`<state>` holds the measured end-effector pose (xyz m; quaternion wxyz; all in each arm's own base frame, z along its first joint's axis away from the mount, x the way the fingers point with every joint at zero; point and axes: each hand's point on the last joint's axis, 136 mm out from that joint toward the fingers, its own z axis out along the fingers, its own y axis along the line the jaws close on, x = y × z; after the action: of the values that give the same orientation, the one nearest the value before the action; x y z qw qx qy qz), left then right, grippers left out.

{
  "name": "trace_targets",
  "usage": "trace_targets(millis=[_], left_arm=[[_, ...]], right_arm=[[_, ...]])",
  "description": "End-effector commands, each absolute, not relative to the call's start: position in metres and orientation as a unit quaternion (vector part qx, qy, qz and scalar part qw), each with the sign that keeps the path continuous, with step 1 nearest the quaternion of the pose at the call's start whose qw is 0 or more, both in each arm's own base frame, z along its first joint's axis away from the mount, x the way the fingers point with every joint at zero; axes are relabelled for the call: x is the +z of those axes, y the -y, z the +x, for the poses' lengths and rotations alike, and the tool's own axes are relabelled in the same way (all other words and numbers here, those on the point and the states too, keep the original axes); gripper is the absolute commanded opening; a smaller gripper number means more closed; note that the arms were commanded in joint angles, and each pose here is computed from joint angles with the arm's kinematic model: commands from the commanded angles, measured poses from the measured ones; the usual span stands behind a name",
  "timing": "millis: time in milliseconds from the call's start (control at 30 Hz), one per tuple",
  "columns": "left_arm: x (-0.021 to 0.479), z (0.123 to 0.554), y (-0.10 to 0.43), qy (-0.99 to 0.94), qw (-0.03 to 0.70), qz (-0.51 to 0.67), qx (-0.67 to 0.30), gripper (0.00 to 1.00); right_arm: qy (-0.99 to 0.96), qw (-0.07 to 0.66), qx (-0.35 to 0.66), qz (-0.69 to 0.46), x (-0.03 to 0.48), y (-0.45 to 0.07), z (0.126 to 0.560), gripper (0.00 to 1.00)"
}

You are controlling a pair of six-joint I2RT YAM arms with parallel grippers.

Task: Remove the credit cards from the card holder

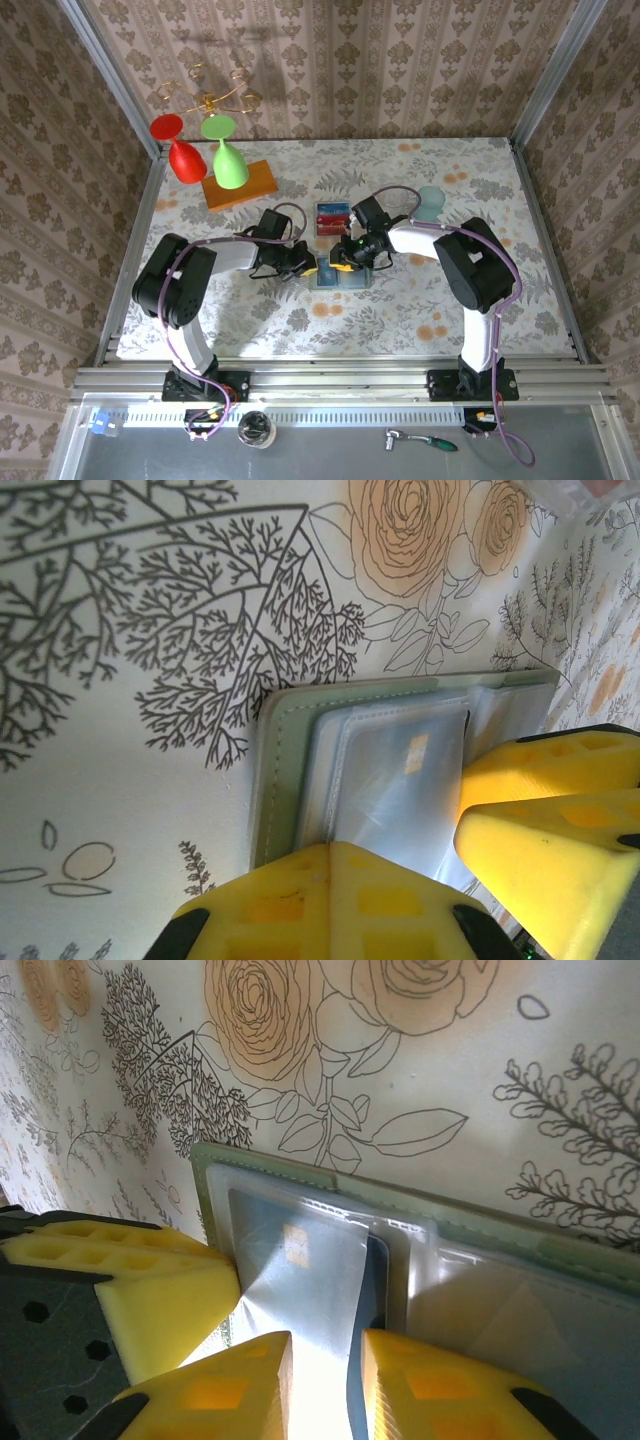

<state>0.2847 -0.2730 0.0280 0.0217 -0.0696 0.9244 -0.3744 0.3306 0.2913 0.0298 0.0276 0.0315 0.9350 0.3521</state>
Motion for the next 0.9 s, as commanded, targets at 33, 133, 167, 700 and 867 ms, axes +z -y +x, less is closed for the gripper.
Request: trace_targets(millis=[33,133,167,700,867], left_arm=[[0.010,0.274,0.263,-0.933,0.001,-0.074,-0.353,0.00],[0.010,0.274,0.263,-0.932,0.001,-0.075,-0.354,0.00],[0.011,0.274,0.263,-0.932,0.002,-0.074,-0.355,0.00],[0.009,0.274,0.264,-0.931,0.001,-0.075,-0.358,0.00],[0.010,0.274,0.264,-0.931,0.002,-0.075,-0.358,0.00]], right_arm=[[-0.931,0.004,0.364,0.029,0.029,-0.301,0.326,0.23],[-0.928,0.000,0.372,0.025,0.031,-0.305,0.325,0.20],[-0.927,-0.002,0.374,0.024,0.032,-0.307,0.324,0.19],[-0.960,0.006,0.280,0.021,0.017,-0.277,0.319,0.26],[-0.960,0.020,0.279,0.009,0.024,-0.277,0.322,0.26]])
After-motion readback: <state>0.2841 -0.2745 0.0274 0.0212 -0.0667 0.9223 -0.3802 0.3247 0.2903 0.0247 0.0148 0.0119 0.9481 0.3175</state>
